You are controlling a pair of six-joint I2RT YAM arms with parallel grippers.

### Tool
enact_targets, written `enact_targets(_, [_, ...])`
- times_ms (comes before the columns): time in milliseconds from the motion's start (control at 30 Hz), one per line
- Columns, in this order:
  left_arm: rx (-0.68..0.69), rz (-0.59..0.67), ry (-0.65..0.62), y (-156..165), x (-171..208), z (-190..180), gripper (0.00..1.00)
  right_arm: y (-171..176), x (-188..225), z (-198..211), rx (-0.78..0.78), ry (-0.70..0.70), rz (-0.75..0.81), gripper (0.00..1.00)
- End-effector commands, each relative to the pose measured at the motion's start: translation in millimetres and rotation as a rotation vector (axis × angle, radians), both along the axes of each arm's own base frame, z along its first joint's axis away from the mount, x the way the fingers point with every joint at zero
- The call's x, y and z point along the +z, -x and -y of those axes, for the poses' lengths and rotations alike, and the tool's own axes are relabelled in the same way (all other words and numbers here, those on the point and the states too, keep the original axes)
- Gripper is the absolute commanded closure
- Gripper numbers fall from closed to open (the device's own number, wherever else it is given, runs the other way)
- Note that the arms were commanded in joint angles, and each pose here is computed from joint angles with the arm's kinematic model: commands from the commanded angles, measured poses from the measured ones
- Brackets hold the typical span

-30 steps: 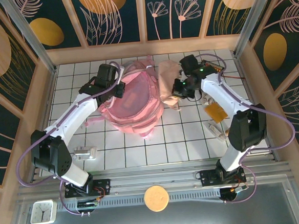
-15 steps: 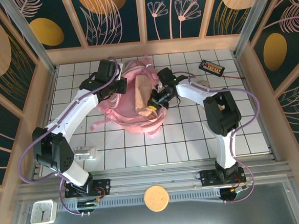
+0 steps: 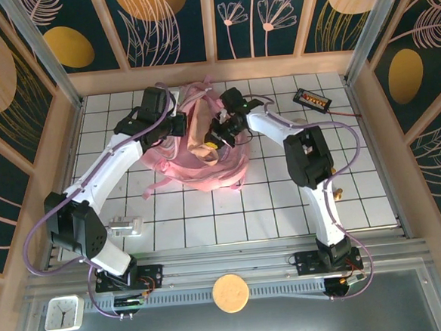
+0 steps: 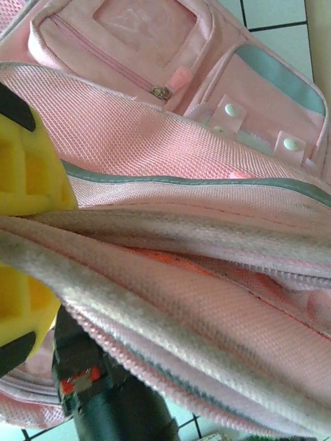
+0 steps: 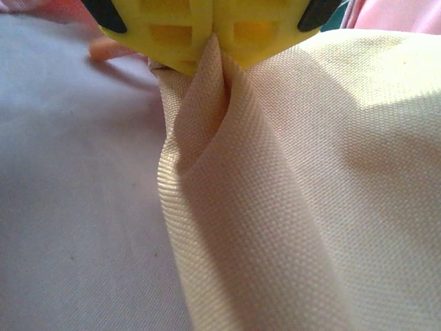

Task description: Pack the student bag

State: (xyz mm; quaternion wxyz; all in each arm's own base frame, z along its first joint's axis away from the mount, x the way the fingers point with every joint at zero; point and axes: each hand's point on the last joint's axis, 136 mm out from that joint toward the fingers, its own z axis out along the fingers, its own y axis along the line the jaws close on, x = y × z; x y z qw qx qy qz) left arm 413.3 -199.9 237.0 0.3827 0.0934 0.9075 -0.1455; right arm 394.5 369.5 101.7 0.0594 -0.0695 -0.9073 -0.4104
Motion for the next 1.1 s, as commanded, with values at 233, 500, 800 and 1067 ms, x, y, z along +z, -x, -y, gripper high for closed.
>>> enact_targets(233, [-0.085, 0.175, 0.236, -5, 55, 36, 1.00, -29, 36, -63, 0.005, -0.220, 0.024, 0.68])
enact_targets(500, [0.007, 0.203, 0.122, -15, 56, 14, 1.00, -2, 44, -19, 0.003, -0.069, 0.075, 0.37])
enact_targets(800, [-0.001, 0.211, 0.078, -21, 62, 14, 1.00, 16, 74, 16, -0.048, -0.054, 0.174, 0.39])
enact_targets(1067, [-0.025, 0.210, 0.075, -21, 65, 17, 1.00, -15, 102, 2, -0.066, -0.295, 0.290, 1.00])
